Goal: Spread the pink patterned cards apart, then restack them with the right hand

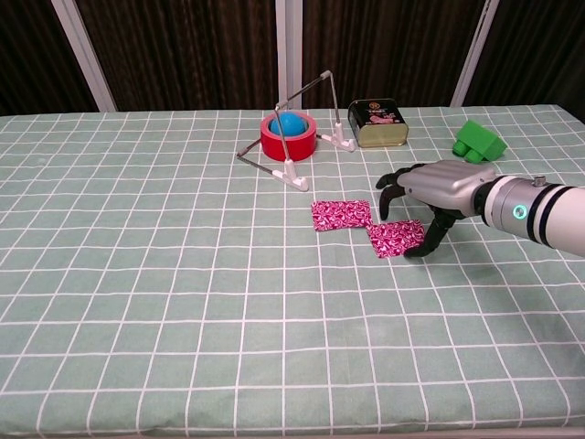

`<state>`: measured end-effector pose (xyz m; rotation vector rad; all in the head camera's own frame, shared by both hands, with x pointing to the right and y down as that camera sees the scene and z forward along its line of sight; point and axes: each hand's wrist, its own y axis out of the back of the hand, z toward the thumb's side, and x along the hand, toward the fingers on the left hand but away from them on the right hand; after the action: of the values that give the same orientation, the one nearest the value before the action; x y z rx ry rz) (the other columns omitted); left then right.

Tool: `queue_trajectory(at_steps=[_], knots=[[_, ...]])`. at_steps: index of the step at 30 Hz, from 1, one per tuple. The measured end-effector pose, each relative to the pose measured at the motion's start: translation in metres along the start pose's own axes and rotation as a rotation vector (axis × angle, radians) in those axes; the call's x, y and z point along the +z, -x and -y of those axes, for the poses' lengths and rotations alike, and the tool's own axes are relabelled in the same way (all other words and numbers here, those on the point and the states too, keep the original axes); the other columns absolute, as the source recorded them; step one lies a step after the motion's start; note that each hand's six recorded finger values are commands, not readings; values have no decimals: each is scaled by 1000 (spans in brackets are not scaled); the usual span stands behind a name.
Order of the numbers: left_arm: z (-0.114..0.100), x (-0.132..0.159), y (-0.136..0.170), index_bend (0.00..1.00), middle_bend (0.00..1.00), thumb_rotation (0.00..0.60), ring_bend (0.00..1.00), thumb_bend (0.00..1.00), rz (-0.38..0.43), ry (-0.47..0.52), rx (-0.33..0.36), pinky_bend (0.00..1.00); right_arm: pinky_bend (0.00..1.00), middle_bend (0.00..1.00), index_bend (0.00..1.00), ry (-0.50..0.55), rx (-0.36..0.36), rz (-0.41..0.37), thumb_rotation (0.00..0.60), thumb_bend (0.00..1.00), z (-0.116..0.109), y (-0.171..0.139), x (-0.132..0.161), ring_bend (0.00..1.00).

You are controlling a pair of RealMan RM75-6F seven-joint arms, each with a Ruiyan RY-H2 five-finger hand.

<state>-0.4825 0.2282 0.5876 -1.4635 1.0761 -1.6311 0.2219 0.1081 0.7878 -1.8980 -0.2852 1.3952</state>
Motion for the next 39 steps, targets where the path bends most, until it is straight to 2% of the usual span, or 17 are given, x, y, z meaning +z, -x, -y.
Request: queue_trajectory(at_steps=[21, 23, 28, 39], knots=[[1, 0, -1, 218, 162, 600, 132, 79, -2, 1, -5, 186, 0, 53, 302, -33, 7, -3, 516, 128, 6, -4, 0, 0], [1, 1, -1, 218, 162, 600, 132, 79, 0, 3, -5, 186, 0, 54, 315, -31, 8, -2, 514, 129, 8, -5, 0, 0], [1, 0, -1, 218, 163, 600, 132, 79, -1, 3, -3, 186, 0, 75, 427, -21, 0, 10, 511, 133, 10, -4, 0, 0], [1, -1, 0, 218, 163, 600, 132, 79, -1, 6, -1, 186, 0, 76, 433, 1, -33, 14, 510, 139, -6, -7, -3, 0]])
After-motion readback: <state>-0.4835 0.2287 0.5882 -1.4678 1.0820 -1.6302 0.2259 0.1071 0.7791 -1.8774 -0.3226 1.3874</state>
